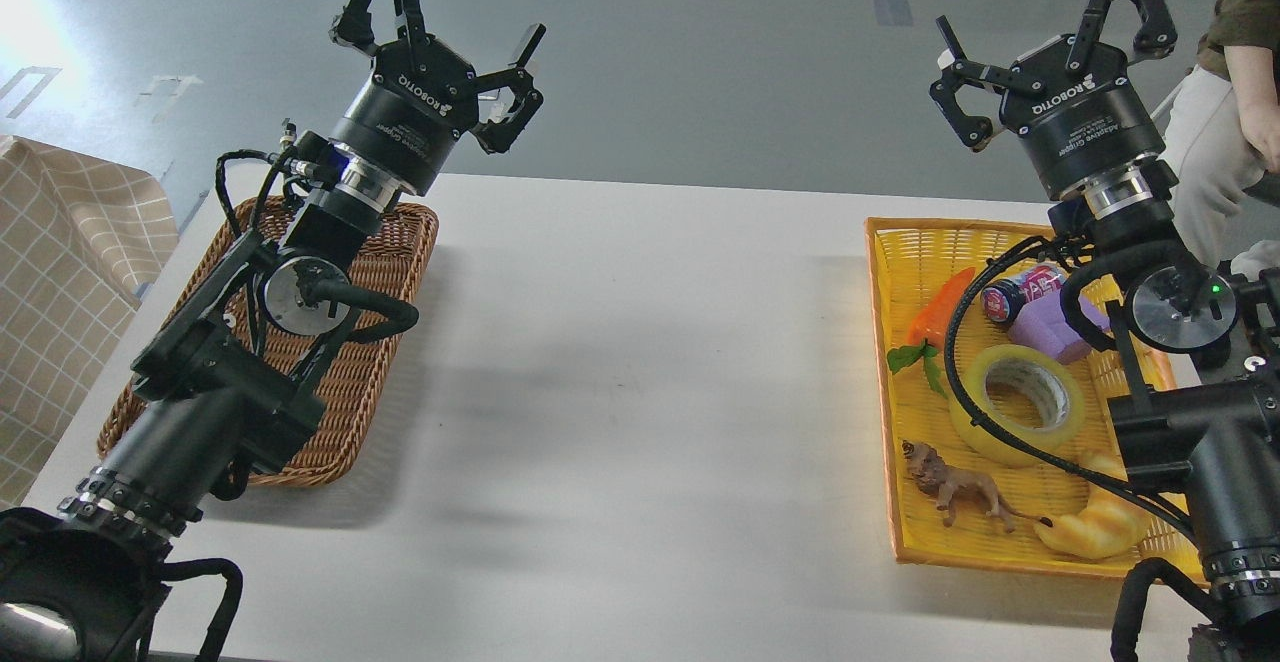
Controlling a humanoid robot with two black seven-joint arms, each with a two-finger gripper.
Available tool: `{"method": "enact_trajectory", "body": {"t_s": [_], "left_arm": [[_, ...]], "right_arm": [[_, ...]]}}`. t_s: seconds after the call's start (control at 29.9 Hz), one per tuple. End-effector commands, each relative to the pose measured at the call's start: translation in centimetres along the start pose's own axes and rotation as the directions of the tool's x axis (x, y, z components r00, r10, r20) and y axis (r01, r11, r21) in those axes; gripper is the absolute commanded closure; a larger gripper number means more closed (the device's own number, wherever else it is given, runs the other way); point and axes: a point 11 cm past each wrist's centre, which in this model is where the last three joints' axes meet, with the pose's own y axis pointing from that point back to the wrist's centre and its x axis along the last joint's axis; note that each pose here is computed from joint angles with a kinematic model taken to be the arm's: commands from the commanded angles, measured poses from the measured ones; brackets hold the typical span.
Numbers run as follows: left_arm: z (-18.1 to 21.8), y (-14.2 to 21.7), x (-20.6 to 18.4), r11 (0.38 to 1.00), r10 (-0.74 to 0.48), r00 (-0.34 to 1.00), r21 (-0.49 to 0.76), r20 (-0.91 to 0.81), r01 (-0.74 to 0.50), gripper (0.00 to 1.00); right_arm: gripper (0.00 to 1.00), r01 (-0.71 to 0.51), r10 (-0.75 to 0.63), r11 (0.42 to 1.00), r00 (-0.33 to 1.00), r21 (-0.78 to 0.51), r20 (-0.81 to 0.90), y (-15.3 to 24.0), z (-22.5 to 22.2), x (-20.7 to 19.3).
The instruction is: Place and transfer tape with both arms
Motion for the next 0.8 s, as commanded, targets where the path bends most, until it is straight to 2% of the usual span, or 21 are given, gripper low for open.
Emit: {"method": "enact_trajectory", "body": {"t_s": [0.0, 0.77], "left_arm": [[0.02, -0.02, -0.04, 1.000, -0.001, 1.000, -0.002, 0.000, 0.001, 0.02], [-0.10, -0.10, -0.15, 1.000, -0.004, 1.000, 0.000, -0.003, 0.004, 0.02]], "right_arm": [[0.00, 0.000, 0.000, 1.000, 1.000, 0.000, 0.000, 0.00, 0.00, 0.00], [0.00, 0.000, 0.000, 1.000, 1.000, 0.000, 0.000, 0.00, 0.00, 0.00]]}}
